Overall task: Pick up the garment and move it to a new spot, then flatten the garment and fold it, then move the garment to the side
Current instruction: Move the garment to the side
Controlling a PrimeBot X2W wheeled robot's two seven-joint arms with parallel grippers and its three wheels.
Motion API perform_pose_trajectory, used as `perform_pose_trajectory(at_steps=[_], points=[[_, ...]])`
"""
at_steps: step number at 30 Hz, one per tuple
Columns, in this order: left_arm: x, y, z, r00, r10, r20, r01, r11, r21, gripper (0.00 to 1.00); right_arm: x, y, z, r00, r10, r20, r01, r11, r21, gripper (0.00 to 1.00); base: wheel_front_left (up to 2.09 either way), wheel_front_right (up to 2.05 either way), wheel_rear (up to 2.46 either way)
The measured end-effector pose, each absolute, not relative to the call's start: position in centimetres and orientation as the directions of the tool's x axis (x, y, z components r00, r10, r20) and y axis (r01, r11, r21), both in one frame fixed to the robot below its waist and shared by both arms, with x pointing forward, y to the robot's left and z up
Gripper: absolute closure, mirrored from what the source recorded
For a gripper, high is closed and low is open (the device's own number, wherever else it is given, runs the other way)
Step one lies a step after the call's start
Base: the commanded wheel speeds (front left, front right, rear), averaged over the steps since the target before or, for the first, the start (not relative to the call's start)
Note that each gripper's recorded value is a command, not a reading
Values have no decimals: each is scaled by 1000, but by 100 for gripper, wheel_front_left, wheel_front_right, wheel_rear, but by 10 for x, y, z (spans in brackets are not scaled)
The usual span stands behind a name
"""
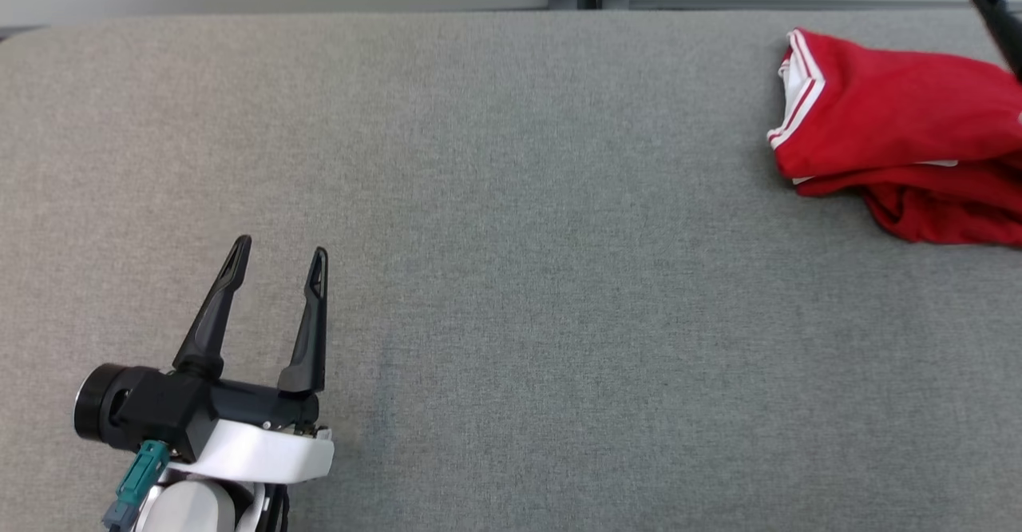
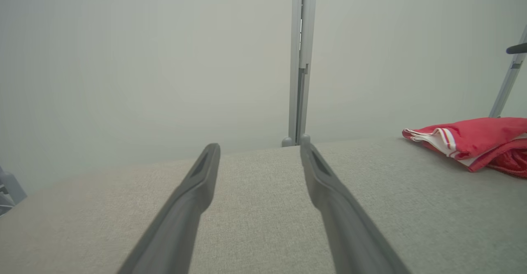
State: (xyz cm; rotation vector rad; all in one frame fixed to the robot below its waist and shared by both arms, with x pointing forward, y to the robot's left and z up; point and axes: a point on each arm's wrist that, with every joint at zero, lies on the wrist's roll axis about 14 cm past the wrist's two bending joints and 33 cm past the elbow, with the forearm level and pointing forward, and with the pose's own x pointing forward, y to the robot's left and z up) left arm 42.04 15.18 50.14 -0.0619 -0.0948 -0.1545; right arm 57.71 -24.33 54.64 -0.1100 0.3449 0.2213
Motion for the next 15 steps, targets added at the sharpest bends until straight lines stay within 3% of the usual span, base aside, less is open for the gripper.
perform_pose_trajectory(at_steps=[15], points=[[398, 161, 525, 982, -117, 151, 126, 991, -49, 0, 536, -209, 575, 966, 258, -34, -257, 966, 35, 0, 0, 0, 0]])
